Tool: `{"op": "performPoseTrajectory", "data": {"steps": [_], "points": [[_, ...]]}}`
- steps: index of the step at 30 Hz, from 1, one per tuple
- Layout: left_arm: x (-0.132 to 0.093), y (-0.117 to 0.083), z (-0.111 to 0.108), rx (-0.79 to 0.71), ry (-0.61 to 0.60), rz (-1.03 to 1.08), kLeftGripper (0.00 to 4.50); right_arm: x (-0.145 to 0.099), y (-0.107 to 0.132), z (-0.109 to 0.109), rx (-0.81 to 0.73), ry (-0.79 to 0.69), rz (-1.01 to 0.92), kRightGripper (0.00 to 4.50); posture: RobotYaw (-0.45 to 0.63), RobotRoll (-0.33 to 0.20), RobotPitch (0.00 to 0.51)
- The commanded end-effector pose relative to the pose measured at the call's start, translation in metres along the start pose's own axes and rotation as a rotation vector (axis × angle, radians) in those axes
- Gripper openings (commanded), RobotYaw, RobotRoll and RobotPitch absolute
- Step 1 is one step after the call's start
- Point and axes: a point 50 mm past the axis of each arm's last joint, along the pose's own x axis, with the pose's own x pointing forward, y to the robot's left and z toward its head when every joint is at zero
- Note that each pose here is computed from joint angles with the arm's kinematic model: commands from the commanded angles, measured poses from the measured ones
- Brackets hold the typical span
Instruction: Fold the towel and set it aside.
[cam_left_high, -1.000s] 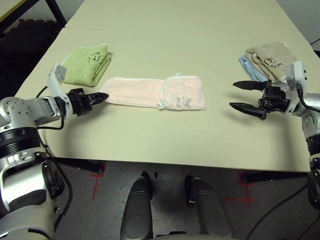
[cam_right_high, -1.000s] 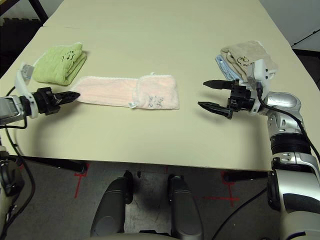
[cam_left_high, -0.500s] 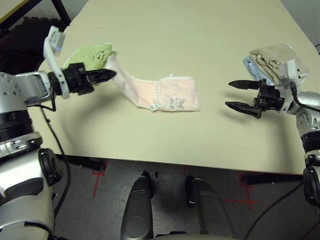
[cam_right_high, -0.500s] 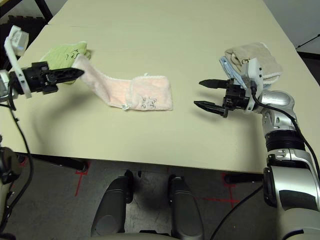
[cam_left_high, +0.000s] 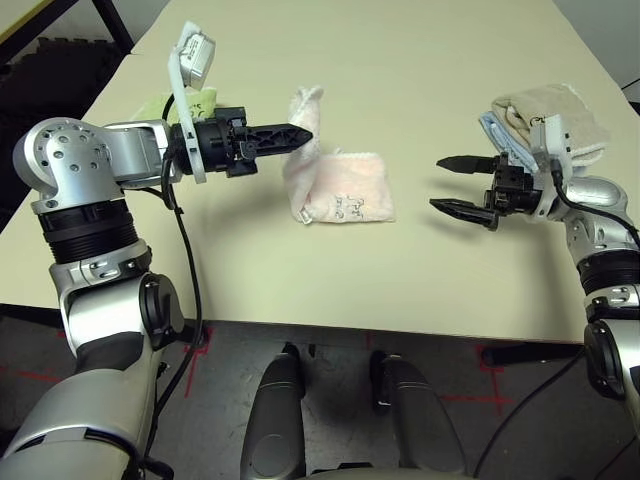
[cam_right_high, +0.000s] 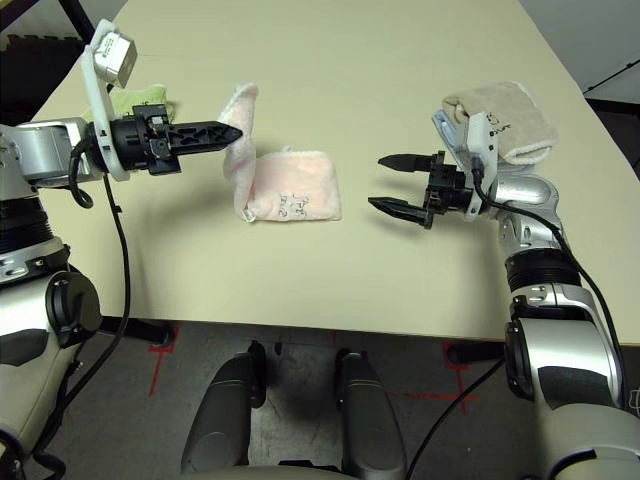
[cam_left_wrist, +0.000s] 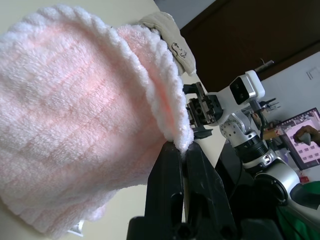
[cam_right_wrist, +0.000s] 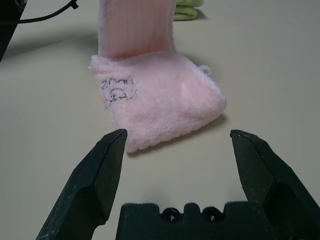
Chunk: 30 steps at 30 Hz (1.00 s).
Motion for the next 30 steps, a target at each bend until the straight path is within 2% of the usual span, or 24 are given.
{"op": "performPoseTrajectory", "data": {"steps": [1,6,10,18,21,30], "points": [[0.021,-0.013,-0.001,0.03,0.033,-0.07,0.03,-0.005,-0.004,0.004,0.0,-0.015,-0.033,4.5,0.05,0.0,0.175],[0.046,-0.014,-0.01,0.014,0.051,-0.106,0.03,-0.005,-0.004,0.004,-0.001,-0.018,-0.037,4.5,0.05,0.0,0.177],[0.07,0.001,-0.02,0.003,0.058,-0.03,0.03,-0.006,-0.004,0.005,-0.005,-0.023,-0.043,4.5,0.04,0.0,0.181],[0.083,0.028,-0.044,0.051,0.154,0.092,0.03,-0.006,-0.004,0.005,-0.01,-0.024,-0.051,4.5,0.04,0.0,0.185],[0.083,0.029,-0.048,0.056,0.178,0.077,0.03,-0.007,-0.004,0.005,-0.012,-0.023,-0.051,4.5,0.04,0.0,0.186],[0.095,0.012,-0.054,0.073,0.216,-0.011,0.03,-0.004,-0.005,0.005,-0.012,-0.018,-0.047,4.5,0.04,0.0,0.188]]}}
